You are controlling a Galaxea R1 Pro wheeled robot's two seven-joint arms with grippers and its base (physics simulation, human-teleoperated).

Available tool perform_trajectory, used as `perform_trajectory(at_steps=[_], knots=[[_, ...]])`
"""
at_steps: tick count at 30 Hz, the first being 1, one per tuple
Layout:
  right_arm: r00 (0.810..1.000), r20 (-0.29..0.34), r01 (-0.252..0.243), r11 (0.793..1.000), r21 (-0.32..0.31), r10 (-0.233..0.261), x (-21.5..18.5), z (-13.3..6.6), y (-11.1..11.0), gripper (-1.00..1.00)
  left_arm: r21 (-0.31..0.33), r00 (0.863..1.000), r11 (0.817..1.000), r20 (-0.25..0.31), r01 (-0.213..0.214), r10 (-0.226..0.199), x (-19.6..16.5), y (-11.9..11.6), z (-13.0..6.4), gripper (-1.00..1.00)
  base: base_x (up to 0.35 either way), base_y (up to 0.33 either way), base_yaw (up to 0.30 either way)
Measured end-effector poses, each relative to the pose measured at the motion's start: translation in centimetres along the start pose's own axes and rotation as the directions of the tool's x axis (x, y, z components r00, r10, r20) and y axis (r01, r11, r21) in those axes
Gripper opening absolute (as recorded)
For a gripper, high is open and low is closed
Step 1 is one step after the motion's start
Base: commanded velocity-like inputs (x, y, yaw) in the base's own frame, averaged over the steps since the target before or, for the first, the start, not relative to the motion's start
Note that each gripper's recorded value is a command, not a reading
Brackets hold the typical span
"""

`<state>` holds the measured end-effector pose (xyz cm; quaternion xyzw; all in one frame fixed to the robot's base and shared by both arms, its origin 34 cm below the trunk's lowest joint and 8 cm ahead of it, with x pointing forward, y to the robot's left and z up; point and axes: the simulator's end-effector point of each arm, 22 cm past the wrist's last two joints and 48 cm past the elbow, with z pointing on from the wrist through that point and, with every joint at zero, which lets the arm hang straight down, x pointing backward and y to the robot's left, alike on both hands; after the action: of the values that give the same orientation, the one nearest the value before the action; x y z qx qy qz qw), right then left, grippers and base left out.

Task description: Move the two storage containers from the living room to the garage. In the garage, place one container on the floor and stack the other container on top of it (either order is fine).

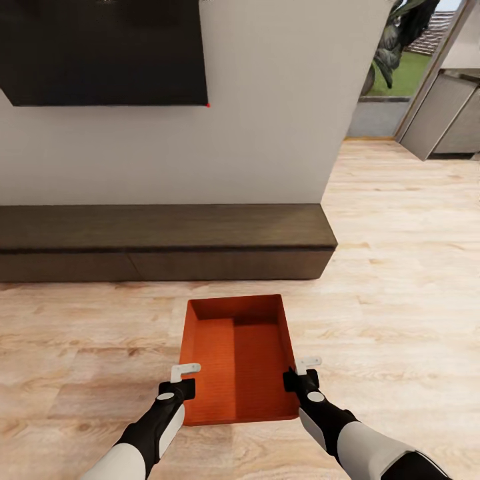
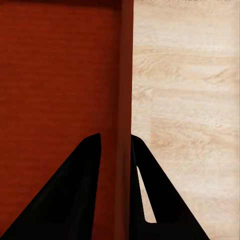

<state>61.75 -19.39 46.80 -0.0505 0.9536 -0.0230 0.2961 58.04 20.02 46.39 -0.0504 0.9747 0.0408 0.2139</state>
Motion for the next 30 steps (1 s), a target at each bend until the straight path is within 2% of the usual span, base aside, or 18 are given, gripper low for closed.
perform_trajectory(at_steps=[30], knots=[[1.0, 0.001, 0.0, 1.0, 0.0, 0.0, -2.7, -3.9, -0.3, -1.0, 0.001, 1.0, 1.0, 0.001, 0.0, 0.0, -2.0, 0.3, -4.3, -1.0, 0.0, 0.0, -0.001]])
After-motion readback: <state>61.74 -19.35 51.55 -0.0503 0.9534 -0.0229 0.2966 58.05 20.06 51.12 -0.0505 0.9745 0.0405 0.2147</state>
